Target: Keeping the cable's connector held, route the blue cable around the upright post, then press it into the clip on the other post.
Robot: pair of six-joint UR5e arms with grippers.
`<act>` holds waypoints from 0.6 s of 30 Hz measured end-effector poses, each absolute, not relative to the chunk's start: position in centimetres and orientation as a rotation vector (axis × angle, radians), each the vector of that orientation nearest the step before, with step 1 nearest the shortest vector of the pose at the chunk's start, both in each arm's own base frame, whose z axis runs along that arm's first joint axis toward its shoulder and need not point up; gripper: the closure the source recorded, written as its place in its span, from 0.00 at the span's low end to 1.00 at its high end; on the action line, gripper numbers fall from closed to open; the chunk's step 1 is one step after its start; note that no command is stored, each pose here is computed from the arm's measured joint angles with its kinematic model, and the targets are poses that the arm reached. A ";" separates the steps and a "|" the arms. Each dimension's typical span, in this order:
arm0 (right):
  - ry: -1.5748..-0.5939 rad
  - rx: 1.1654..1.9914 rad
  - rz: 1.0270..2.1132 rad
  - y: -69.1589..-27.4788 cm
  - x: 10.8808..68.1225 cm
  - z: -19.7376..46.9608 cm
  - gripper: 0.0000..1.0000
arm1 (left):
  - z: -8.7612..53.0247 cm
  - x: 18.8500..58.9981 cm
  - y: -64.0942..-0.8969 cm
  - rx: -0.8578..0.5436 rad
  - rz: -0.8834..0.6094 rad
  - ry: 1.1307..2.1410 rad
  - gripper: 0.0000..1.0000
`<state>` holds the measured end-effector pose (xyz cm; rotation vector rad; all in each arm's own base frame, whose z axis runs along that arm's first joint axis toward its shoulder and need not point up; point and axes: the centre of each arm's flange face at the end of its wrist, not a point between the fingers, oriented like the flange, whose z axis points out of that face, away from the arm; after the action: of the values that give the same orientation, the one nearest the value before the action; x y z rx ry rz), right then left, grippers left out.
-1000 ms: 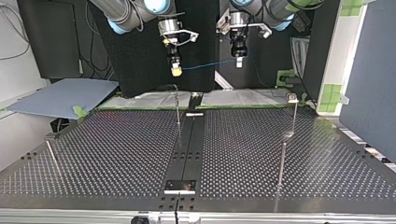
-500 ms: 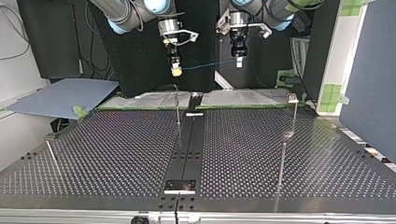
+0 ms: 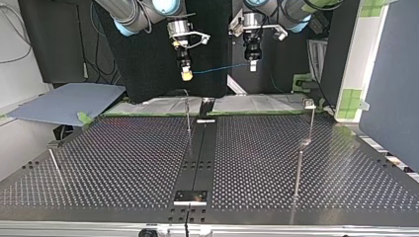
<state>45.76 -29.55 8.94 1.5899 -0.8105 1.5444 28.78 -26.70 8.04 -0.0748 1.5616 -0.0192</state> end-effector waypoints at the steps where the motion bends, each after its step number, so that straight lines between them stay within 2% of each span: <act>1: -0.811 1.590 1.544 -29.6 45.8 8.9 1.00 | 8.0 28.8 -26.7 -0.075 -0.019 1.562 1.00; 13: -0.810 1.590 1.544 -29.6 45.8 8.9 1.00 | 8.0 28.8 -26.7 -0.075 -0.019 1.562 1.00; 18: -0.809 1.590 1.544 -29.5 45.8 8.9 1.00 | 6.9 28.5 -26.2 -0.061 0.008 1.603 1.00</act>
<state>45.76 -29.55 8.93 1.5903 -0.8093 1.5435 28.52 -26.24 6.93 -0.0614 1.6032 0.0082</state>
